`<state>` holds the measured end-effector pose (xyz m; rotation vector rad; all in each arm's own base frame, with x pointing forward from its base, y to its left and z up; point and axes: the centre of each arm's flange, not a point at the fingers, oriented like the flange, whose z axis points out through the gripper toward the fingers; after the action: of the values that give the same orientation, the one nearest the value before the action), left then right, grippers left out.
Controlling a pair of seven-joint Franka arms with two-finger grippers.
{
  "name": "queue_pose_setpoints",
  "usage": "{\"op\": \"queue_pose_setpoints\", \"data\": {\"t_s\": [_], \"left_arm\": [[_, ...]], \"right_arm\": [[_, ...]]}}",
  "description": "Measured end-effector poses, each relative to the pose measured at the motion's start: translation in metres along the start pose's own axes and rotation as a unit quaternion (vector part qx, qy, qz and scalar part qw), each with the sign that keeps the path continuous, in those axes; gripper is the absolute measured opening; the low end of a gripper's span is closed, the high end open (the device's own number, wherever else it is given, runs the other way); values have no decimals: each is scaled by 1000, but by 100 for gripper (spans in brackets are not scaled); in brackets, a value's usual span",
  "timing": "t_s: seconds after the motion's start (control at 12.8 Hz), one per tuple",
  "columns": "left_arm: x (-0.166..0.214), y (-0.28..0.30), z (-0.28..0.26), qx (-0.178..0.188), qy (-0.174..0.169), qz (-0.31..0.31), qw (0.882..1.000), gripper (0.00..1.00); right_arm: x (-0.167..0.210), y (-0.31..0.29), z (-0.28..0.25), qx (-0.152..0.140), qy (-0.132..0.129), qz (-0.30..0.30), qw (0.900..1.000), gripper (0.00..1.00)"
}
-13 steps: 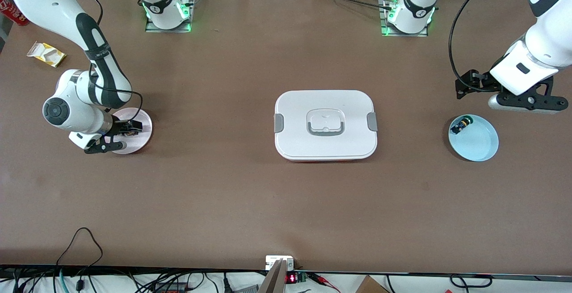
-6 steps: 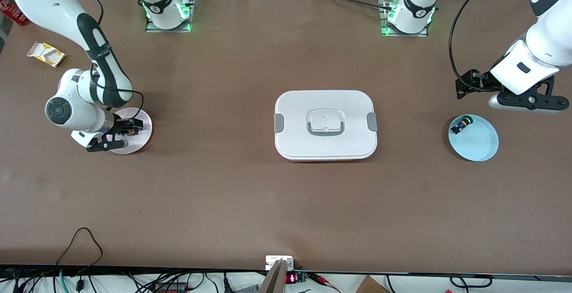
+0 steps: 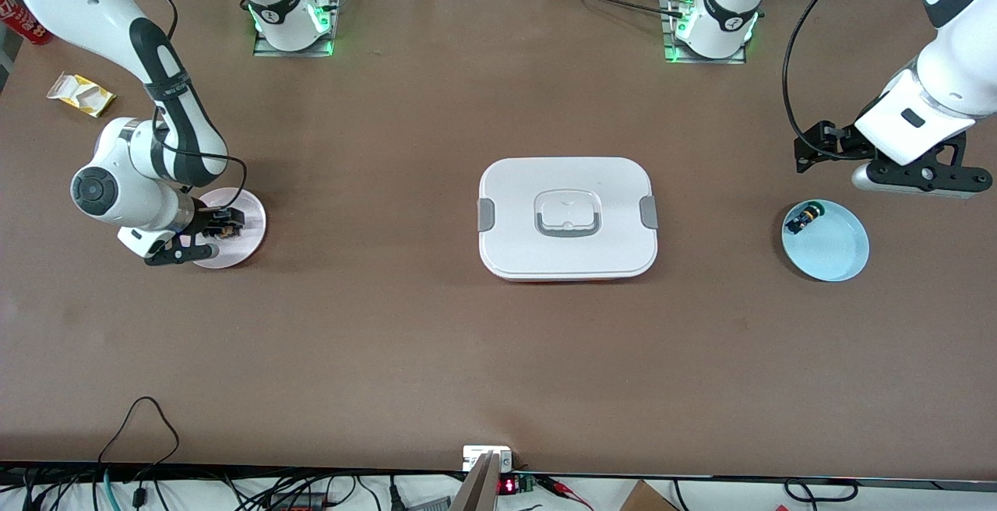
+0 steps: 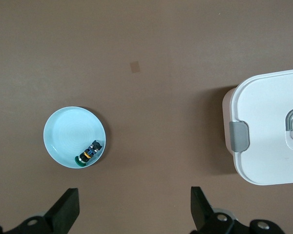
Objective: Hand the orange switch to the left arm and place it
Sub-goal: 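Close the right gripper on the orange switch, then lift the switch over the box with the right gripper while the left gripper approaches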
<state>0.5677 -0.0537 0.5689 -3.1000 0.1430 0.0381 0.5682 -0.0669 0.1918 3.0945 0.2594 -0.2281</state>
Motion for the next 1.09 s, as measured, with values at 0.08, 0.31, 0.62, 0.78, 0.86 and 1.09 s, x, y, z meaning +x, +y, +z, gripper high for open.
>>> {"op": "queue_pose_setpoints", "data": {"t_s": [0.08,0.31,0.62,0.78,0.86,1.09], "left_arm": [[0,0,0,0,0,0,1000,100],[0,0,0,0,-1,0,1000,100],[0,0,0,0,-1,0,1000,100],[0,0,0,0,-1,0,1000,100],[0,0,0,0,-1,0,1000,100],[0,0,0,0,-1,0,1000,100]], "right_arm": [[3,-1,-11,-1,6,-2,1000,73],[13,-3,-62,3,1,-6,1000,73],[27,-13,-143,6,6,-24,1000,73],[31,-27,-181,4,21,-55,998,73],[33,-35,-198,2,34,-68,997,73],[36,-56,-243,16,79,-86,993,73]]}}
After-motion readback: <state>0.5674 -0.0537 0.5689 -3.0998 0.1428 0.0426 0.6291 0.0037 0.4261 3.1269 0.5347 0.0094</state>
